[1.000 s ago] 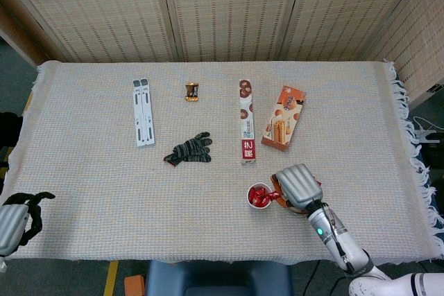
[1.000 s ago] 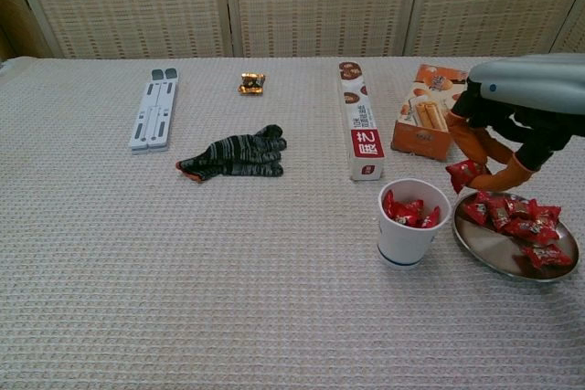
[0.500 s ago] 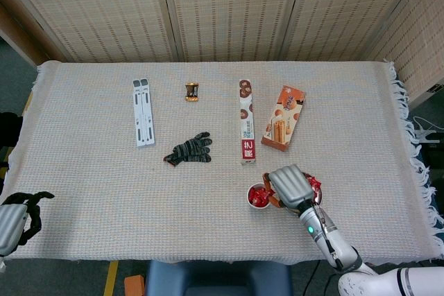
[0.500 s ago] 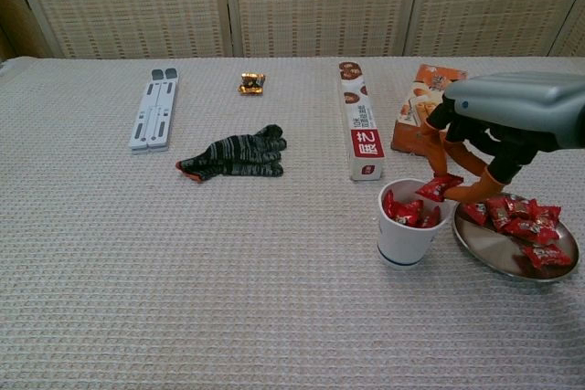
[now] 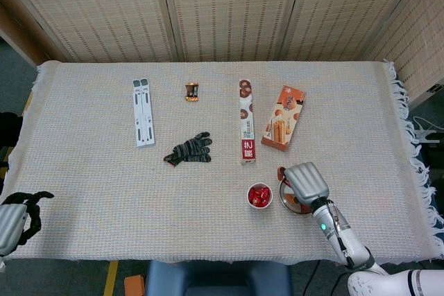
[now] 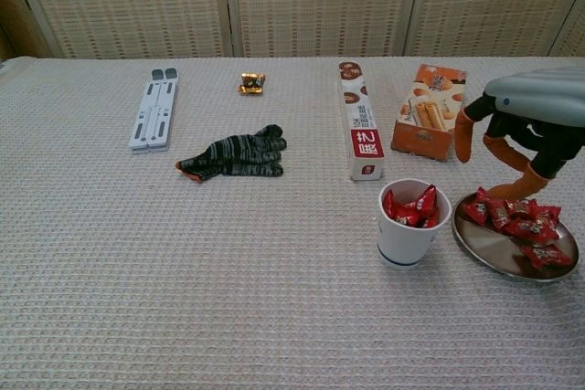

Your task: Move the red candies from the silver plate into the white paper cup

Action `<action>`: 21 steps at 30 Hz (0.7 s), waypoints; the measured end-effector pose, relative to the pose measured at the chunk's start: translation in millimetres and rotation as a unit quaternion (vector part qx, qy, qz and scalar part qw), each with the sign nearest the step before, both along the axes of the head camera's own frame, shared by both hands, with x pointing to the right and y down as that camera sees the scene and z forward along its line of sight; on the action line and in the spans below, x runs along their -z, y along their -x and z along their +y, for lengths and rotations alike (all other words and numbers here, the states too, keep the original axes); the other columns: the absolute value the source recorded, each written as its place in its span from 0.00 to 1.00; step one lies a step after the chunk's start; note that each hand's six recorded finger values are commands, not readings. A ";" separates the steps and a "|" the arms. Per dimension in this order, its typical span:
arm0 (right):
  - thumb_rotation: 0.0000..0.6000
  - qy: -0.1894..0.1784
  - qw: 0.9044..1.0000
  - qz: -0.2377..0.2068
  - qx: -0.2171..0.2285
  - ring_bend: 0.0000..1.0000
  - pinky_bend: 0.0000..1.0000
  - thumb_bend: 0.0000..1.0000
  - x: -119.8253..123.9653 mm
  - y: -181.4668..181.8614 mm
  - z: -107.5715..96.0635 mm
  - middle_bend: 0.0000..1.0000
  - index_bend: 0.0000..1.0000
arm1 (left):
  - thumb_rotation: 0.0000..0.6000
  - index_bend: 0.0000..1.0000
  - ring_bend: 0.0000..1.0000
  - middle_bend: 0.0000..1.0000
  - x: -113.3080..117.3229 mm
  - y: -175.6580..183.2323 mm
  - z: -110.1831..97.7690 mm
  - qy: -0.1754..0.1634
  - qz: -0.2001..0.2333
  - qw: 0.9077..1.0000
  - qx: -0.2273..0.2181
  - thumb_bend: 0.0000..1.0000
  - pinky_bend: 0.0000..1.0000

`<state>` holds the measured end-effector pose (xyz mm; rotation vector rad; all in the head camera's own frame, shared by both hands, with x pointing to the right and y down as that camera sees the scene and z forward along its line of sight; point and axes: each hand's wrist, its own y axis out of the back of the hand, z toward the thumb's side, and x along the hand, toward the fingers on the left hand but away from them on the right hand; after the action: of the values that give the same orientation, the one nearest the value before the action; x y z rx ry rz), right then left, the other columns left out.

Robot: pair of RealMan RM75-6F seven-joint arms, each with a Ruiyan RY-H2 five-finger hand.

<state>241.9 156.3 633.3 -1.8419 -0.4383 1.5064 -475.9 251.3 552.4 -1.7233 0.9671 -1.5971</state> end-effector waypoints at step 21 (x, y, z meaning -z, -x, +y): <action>1.00 0.032 0.994 0.104 -0.021 0.81 1.00 0.15 -47.7 -53.0 10.6 0.77 0.40 | 1.00 0.31 0.31 0.40 -0.1 0.1 0.3 0.001 -0.002 1.000 0.000 0.64 0.24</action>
<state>295.0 166.8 681.0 -1.7101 -0.3345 1.7375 -476.0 251.6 552.5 -1.7217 0.9638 -1.6009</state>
